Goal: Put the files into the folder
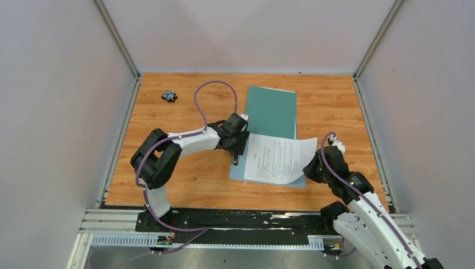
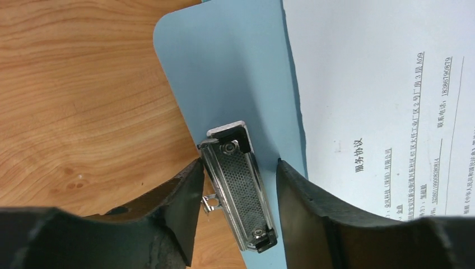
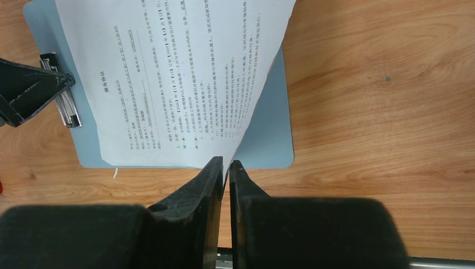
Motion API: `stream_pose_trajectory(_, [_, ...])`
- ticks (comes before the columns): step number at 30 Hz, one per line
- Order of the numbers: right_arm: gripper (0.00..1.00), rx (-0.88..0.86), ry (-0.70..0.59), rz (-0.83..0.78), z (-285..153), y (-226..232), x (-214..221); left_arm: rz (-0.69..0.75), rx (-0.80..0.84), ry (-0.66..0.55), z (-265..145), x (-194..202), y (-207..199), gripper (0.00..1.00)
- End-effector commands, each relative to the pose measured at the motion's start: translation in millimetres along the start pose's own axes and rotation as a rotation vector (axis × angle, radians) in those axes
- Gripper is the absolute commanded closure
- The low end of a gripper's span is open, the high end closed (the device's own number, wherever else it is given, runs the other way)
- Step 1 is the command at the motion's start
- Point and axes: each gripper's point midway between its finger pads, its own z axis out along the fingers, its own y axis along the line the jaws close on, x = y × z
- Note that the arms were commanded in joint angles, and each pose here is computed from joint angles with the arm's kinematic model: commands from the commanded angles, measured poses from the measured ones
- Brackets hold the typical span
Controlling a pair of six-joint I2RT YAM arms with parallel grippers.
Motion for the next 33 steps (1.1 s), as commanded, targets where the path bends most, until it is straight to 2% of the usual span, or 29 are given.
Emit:
stream_pose_trajectory(1, [0.87,-0.04,-0.016,0.015,1.5,9.5,-5.0,0.039,-0.061,0.022,6.2,2.2,8.7,0.46])
stream_pose_trajectory(6, [0.82,-0.054,0.005,0.0,3.0,12.6,-1.8,0.052,-0.138,0.029,-6.9,4.9,24.9,0.66])
stream_pose_trajectory(9, [0.74,-0.071,0.031,-0.01,6.0,15.4,3.0,0.045,-0.174,0.029,-16.1,8.2,35.8,0.79])
stream_pose_trajectory(11, [0.69,-0.071,0.042,-0.013,7.5,16.0,5.1,0.026,-0.177,0.038,-19.4,12.4,42.0,0.84])
stream_pose_trajectory(14, [0.6,-0.063,0.062,-0.018,9.4,16.3,6.8,-0.018,-0.187,0.05,-23.9,18.8,55.4,0.89])
stream_pose_trajectory(19, [0.53,-0.095,0.075,-0.034,10.7,24.3,6.4,-0.116,-0.174,0.057,-26.9,29.3,68.4,0.93])
stream_pose_trajectory(22, [0.43,-0.151,0.078,-0.053,8.4,36.5,3.4,-0.166,-0.148,0.046,-28.4,30.4,68.5,0.94])
stream_pose_trajectory(28, [0.29,-0.255,0.014,-0.185,13.8,63.6,-20.6,-0.233,-0.113,0.042,-28.0,30.0,69.0,0.98])
stream_pose_trajectory(33, [0.24,-0.171,0.027,-0.257,48.2,60.3,-45.5,-0.276,-0.079,0.055,-25.4,32.4,71.0,1.0])
